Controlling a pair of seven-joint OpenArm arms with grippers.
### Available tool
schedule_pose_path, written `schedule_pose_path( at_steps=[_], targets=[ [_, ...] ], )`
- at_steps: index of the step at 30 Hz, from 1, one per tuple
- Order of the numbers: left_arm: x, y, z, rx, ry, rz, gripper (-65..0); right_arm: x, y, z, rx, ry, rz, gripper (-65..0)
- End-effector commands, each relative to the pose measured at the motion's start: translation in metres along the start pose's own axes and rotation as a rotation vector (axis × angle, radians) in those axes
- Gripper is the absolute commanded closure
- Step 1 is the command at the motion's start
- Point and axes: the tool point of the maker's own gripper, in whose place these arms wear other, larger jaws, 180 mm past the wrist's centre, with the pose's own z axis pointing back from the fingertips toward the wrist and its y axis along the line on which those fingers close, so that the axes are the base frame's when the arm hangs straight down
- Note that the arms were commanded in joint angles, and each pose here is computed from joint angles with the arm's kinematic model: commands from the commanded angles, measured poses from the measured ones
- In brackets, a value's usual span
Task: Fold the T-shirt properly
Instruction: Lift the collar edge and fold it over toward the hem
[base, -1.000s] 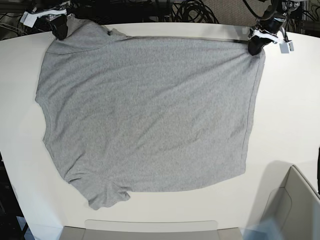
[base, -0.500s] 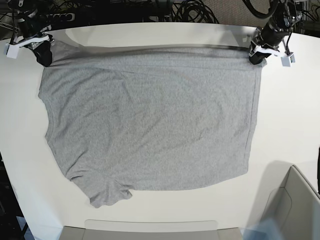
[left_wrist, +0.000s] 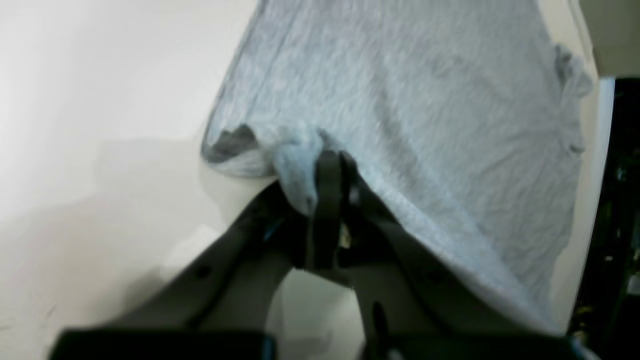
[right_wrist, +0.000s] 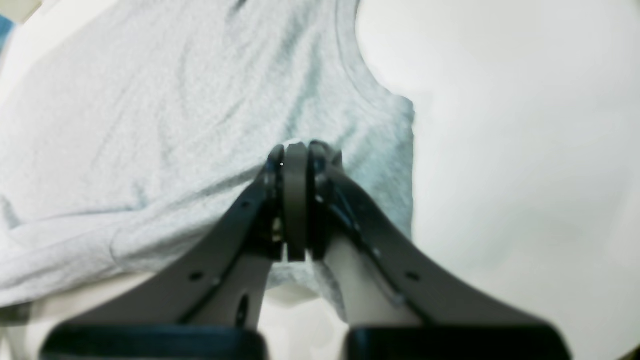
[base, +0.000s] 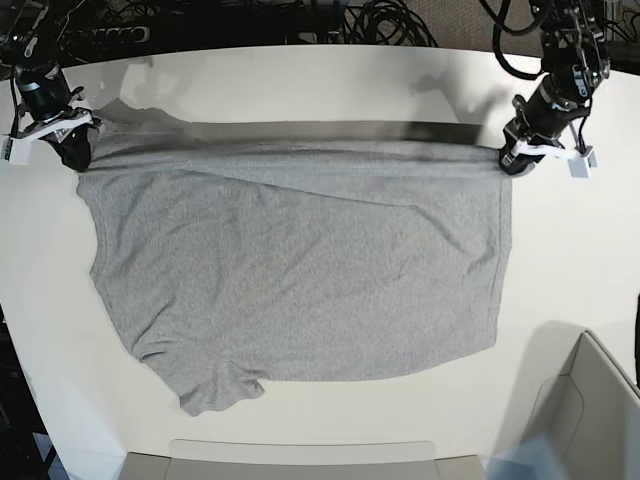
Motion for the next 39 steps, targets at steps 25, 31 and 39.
schedule_pose_path(
  at_steps=[25,31,39],
  targets=[
    [0.058,-0.034,-0.044,-0.009,-0.012,-0.001,0.0,0.033,0.021,-0.069,-0.052,0.050,0.228,0.0],
    [0.060,-0.048,-0.060,0.006,-0.007,-0.062,0.0,0.043,0.022,-0.082,-0.061,0.041,0.235,0.0],
    [0.081,-0.066,-0.064,-0.019,-0.044,-0.074,0.0,0.063,0.011,-0.096,-0.111,0.028,0.252,0.0]
  ],
)
